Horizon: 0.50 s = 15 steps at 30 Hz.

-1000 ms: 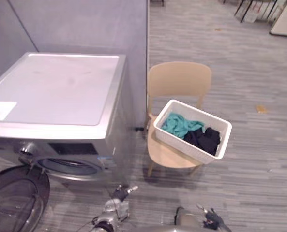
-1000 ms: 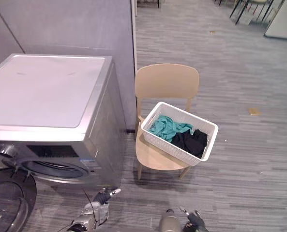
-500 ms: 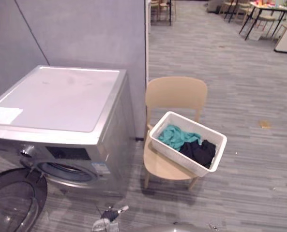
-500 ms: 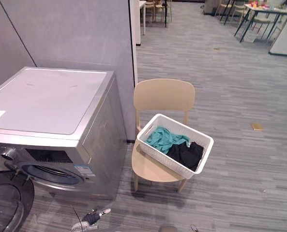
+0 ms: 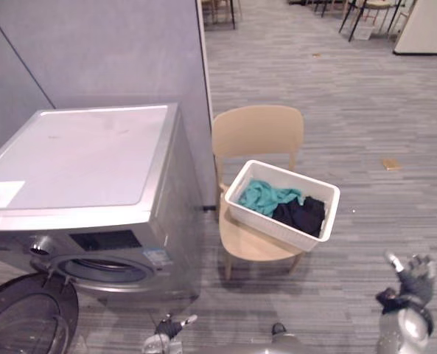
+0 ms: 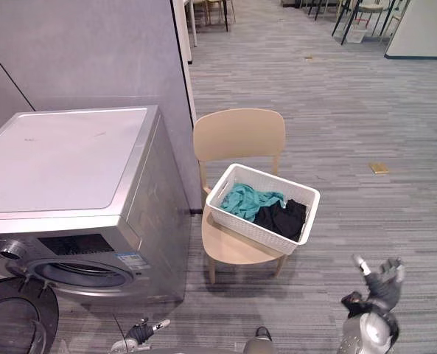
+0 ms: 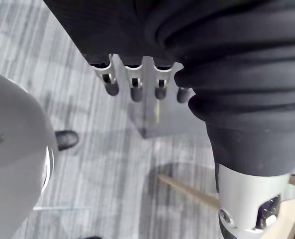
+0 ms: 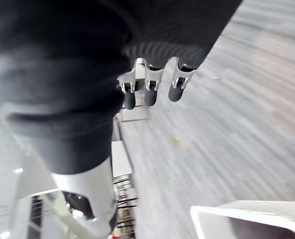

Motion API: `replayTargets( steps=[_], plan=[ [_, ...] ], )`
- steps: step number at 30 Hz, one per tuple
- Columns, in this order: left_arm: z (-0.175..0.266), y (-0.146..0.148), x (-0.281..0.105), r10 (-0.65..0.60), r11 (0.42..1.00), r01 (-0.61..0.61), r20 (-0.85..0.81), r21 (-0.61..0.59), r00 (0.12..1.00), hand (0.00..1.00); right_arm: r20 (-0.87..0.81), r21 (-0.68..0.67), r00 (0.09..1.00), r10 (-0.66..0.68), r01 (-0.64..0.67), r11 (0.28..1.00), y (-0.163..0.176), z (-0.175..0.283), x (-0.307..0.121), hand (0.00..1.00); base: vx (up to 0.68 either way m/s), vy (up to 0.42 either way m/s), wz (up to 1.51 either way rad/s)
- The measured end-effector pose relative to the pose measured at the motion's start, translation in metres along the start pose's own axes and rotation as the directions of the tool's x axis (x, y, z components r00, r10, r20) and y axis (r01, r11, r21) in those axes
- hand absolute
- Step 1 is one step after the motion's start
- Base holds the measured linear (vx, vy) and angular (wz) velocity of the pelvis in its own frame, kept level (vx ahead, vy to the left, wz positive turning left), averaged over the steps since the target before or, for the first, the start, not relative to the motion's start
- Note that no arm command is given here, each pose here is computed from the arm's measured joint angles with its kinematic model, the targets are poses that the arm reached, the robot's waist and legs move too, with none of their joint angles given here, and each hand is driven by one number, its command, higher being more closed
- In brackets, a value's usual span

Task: Pick up the laundry basket with both hands and put the clothes into the washing machine.

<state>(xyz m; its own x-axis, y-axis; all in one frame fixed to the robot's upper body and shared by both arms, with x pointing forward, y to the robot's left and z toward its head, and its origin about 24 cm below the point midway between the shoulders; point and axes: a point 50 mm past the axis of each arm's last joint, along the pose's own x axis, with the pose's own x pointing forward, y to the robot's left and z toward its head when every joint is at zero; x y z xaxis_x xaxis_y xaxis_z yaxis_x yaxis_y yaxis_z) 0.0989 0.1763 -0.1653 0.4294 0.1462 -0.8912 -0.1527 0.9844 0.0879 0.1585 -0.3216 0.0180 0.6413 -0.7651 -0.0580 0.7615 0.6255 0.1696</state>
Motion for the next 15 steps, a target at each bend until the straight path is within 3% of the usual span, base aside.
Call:
replayTargets(
  steps=[7, 11, 15],
  plan=[
    [0.006, -0.011, -0.001, -0.030, 0.999, 0.029, 0.035, 0.038, 0.999, 0.00, 0.318, -0.059, 0.941, 0.119, -0.106, 0.993, 0.043, 0.070, 0.015, 0.00, 0.10, 0.019, -0.04],
    [0.010, -0.021, -0.001, -0.065, 0.993, 0.059, 0.051, 0.101, 0.997, 0.00, 0.377, -0.157, 0.896, 0.233, -0.186, 0.970, 0.065, 0.088, 0.024, 0.00, 0.03, 0.000, 0.15],
    [0.032, -0.036, 0.001, -0.114, 0.983, 0.094, 0.118, 0.160, 0.986, 0.00, 0.366, -0.256, 0.842, 0.397, -0.319, 0.912, 0.109, 0.099, 0.046, 0.00, -0.08, -0.009, 0.28]
  ],
)
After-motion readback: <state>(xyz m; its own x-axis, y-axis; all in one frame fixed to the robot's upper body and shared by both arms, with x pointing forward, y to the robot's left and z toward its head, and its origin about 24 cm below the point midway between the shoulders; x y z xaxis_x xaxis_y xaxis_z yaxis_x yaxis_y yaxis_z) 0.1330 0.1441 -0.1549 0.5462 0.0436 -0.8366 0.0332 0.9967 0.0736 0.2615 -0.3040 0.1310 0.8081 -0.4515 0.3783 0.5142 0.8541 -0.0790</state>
